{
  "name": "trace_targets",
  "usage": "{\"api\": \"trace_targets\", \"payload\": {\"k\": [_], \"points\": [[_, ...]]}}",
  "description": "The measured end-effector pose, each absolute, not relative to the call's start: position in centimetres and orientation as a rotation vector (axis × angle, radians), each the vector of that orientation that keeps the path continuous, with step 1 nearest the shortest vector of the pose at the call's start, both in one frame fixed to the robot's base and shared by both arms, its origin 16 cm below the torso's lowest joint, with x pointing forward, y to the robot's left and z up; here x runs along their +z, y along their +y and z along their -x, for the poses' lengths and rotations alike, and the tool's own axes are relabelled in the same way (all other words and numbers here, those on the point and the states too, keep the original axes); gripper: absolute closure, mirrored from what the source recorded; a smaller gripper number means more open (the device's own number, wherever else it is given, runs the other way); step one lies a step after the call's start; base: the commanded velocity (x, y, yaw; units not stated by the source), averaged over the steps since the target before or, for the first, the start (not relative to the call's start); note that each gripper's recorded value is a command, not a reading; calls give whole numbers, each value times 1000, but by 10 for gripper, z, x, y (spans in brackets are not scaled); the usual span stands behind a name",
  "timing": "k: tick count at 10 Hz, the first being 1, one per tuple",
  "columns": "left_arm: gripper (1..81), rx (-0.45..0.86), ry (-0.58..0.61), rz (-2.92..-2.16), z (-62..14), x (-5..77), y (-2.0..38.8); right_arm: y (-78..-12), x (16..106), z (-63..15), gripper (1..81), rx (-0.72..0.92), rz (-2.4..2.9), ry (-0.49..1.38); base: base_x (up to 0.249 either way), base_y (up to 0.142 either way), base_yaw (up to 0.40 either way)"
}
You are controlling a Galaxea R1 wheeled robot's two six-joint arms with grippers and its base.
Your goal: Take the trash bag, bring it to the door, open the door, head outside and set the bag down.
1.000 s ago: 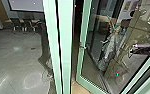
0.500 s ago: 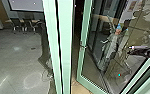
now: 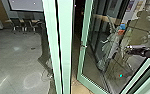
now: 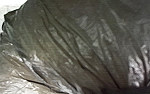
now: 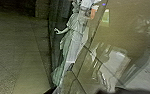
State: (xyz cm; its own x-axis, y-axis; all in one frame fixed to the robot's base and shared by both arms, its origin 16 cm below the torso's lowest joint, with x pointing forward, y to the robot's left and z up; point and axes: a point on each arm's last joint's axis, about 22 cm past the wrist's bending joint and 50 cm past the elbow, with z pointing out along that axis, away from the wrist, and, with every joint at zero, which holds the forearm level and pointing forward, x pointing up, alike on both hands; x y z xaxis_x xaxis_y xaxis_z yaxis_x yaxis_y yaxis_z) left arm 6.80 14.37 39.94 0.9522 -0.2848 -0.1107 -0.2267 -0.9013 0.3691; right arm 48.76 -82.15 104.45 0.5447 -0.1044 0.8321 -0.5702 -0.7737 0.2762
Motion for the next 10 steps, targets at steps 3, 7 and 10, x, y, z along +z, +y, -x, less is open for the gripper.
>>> {"api": "trace_targets", "payload": {"k": [3, 7, 10], "points": [[811, -234, -370, -2747, -67, 399, 144, -801, 1060, -522, 10, 1282, -2241, -418, 0, 0, 0], [811, -248, -363, -2751, -59, 399, 148, -803, 1063, -525, 10, 1309, -2228, -397, 0, 0, 0], [811, -247, -363, -2751, -58, 399, 148, -807, 1065, -521, 10, 1345, -2222, -376, 0, 0, 0]]}}
